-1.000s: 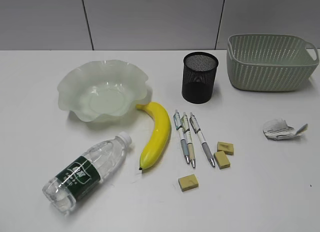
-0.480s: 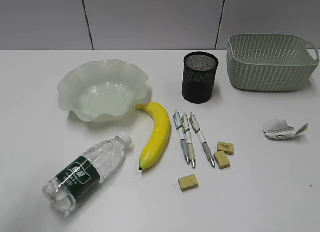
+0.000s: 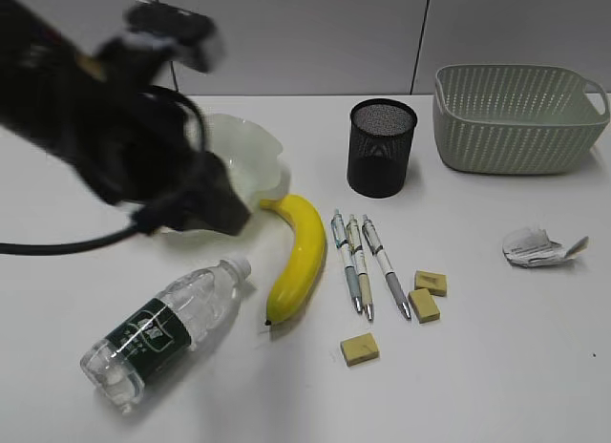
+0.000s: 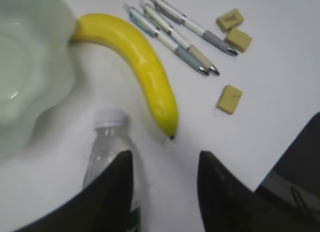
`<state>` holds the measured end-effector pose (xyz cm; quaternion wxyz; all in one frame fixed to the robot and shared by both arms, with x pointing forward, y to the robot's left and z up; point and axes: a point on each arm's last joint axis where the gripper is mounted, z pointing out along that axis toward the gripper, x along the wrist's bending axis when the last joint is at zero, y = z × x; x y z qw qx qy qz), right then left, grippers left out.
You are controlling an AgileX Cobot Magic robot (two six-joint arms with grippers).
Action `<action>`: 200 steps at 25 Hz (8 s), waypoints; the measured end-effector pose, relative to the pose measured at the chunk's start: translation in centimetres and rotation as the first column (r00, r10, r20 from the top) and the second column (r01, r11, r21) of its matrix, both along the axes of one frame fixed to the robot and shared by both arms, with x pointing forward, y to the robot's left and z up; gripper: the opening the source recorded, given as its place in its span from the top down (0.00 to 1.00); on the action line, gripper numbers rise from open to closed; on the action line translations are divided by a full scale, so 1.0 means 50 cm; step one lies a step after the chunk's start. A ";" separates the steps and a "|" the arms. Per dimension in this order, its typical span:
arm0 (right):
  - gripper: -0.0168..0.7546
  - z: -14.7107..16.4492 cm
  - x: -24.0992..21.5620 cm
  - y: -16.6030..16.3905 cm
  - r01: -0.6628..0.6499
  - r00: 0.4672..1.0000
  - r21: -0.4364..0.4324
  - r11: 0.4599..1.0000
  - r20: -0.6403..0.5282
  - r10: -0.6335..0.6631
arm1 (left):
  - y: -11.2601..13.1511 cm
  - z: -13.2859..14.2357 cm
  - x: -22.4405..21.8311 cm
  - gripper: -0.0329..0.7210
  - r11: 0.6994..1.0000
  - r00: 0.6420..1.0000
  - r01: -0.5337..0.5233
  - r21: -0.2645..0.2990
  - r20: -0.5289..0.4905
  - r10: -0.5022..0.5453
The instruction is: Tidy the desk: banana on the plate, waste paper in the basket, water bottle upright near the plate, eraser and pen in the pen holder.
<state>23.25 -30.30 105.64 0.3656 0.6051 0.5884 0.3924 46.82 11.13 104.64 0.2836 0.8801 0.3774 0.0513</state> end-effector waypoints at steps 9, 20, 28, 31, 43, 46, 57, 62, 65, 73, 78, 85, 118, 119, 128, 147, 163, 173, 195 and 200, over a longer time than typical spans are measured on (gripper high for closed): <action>0.52 0.000 -0.001 0.001 -0.002 1.000 0.003 1.000 0.002 0.002 | -0.237 -0.131 0.078 0.41 0.967 0.998 -0.051 0.250 -0.020 0.058; 0.52 0.000 -0.001 0.001 -0.004 1.000 0.006 1.000 0.003 0.004 | -0.241 -0.217 0.150 0.23 0.921 0.949 -0.269 0.282 -0.082 0.303; 0.52 0.000 -0.001 0.001 -0.004 1.000 0.006 1.000 0.003 0.004 | -0.242 -0.280 0.166 0.23 0.911 0.940 -0.283 0.300 -0.100 0.325; 0.52 0.000 -0.001 0.001 -0.004 1.000 0.006 1.000 0.003 0.004 | -0.242 -0.294 0.167 0.28 0.909 0.940 -0.280 0.309 -0.104 0.325; 0.52 0.000 -0.001 0.001 -0.004 1.000 0.006 1.000 0.003 0.004 | -0.249 -0.275 0.163 0.52 0.915 0.927 -0.303 0.266 -0.139 0.348; 0.52 0.000 -0.001 0.001 -0.004 1.000 0.006 1.000 0.003 0.004 | -0.250 -0.233 0.161 0.52 0.924 0.928 -0.317 0.215 -0.132 0.349; 0.52 0.000 -0.001 0.001 -0.004 1.000 0.006 1.000 0.003 0.004 | -0.190 -0.053 0.206 0.52 0.937 0.932 -0.349 0.003 0.102 0.347; 0.52 0.000 -0.001 0.001 -0.004 1.000 0.006 1.000 0.003 0.004 | -0.094 -0.077 0.286 0.52 0.884 0.881 -0.465 0.041 0.119 0.458; 0.52 0.000 -0.001 0.001 -0.004 1.000 0.006 1.000 0.003 0.004 | -0.056 -0.109 0.317 0.52 0.857 0.859 -0.510 0.076 0.105 0.502; 0.52 0.000 -0.001 0.001 -0.004 1.000 0.006 1.000 0.003 0.004 | -0.031 -0.162 0.337 0.37 0.847 0.856 -0.516 0.128 0.032 0.517; 0.52 0.000 -0.001 0.001 -0.004 1.000 0.006 1.000 0.003 0.004 | -0.030 -0.154 0.335 0.34 0.851 0.859 -0.511 0.124 0.039 0.510; 0.52 0.000 -0.001 0.001 -0.004 1.000 0.007 1.000 0.003 0.004 | 0.034 0.001 0.230 0.40 0.875 0.858 -0.484 -0.001 0.195 0.475; 0.52 0.014 0.016 0.019 -0.122 0.993 -0.033 0.992 -0.009 0.122 | 0.418 0.034 -0.460 0.43 0.800 0.717 -0.469 -0.375 0.367 0.592; 0.52 0.023 0.027 0.023 -0.147 0.989 -0.046 0.988 -0.003 0.147 | 0.420 0.035 -0.459 0.44 0.801 0.711 -0.472 -0.369 0.378 0.593; 0.52 0.028 0.264 0.047 -0.183 0.970 -0.004 0.983 -0.165 0.180 | 0.424 0.036 -0.465 0.49 0.758 0.641 -0.537 -0.370 0.405 0.651; 0.34 -0.299 0.671 0.041 0.341 0.694 0.072 0.937 -0.691 -0.199 | 0.422 0.036 -0.474 0.50 0.643 0.505 -0.671 -0.370 0.406 0.761; 0.96 -0.046 0.682 0.042 0.070 0.979 0.062 0.996 -0.196 -0.057 | 0.422 0.036 -0.474 0.50 0.643 0.505 -0.671 -0.370 0.406 0.761; 0.37 -0.008 0.846 0.032 0.033 0.998 -0.021 0.999 -0.059 -0.034 | 0.422 0.036 -0.474 0.51 0.643 0.505 -0.671 -0.370 0.406 0.761; 0.40 0.024 0.093 0.025 -0.130 0.958 -0.011 0.991 -0.261 0.122 | 0.415 0.039 -0.449 0.53 0.670 0.547 -0.679 -0.299 0.402 0.734; 0.40 0.006 0.004 0.018 -0.133 0.990 -0.033 0.991 -0.043 0.131 | 0.379 0.053 -0.373 0.50 0.771 0.689 -0.611 -0.179 0.358 0.630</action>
